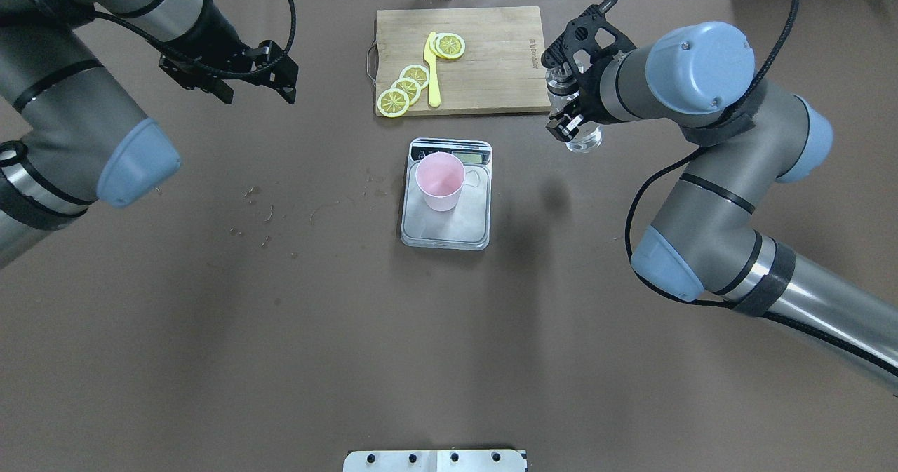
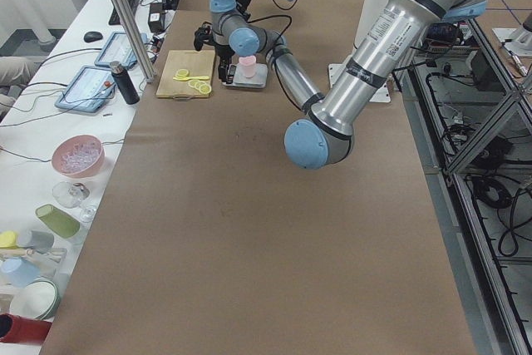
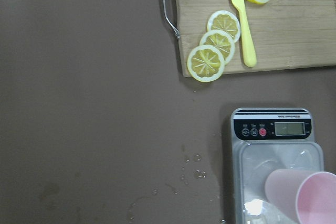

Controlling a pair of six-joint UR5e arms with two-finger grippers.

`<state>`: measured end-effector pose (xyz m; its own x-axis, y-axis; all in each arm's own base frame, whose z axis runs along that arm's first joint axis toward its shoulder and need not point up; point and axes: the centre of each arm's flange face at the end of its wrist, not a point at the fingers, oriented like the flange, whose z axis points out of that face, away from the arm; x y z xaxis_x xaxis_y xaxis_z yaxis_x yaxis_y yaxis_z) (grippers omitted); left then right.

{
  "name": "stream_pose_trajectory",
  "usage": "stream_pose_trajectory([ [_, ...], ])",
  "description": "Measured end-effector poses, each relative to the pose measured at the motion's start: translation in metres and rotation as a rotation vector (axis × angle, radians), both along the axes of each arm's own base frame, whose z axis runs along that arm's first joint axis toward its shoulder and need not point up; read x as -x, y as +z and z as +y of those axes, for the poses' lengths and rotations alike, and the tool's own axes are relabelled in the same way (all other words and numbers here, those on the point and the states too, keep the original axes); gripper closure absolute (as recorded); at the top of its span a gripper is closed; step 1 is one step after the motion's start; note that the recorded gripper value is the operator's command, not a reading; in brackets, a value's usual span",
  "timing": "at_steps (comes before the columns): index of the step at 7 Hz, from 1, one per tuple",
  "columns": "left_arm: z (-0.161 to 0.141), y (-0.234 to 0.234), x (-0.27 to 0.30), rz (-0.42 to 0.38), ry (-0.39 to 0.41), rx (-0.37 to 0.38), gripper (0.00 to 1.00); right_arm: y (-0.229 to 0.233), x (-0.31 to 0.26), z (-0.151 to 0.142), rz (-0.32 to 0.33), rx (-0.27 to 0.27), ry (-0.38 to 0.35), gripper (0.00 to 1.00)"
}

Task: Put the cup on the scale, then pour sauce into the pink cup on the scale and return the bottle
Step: 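Move the held bottle over the pink cup with the right gripper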

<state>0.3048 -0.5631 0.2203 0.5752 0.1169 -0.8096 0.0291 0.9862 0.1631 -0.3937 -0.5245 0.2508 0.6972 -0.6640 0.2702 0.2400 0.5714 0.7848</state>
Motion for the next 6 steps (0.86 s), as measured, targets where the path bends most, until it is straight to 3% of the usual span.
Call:
stream_pose_trajectory([
  [2,-0.011,0.038,0.037,-0.039,0.017,-0.036,0.03,-0.017,0.008,0.0,0.093,-0.057,-0.015,1.0],
  [6,-0.014,0.081,0.067,-0.067,0.036,-0.028,0.03,-0.06,0.039,0.006,0.275,-0.148,0.011,1.0],
])
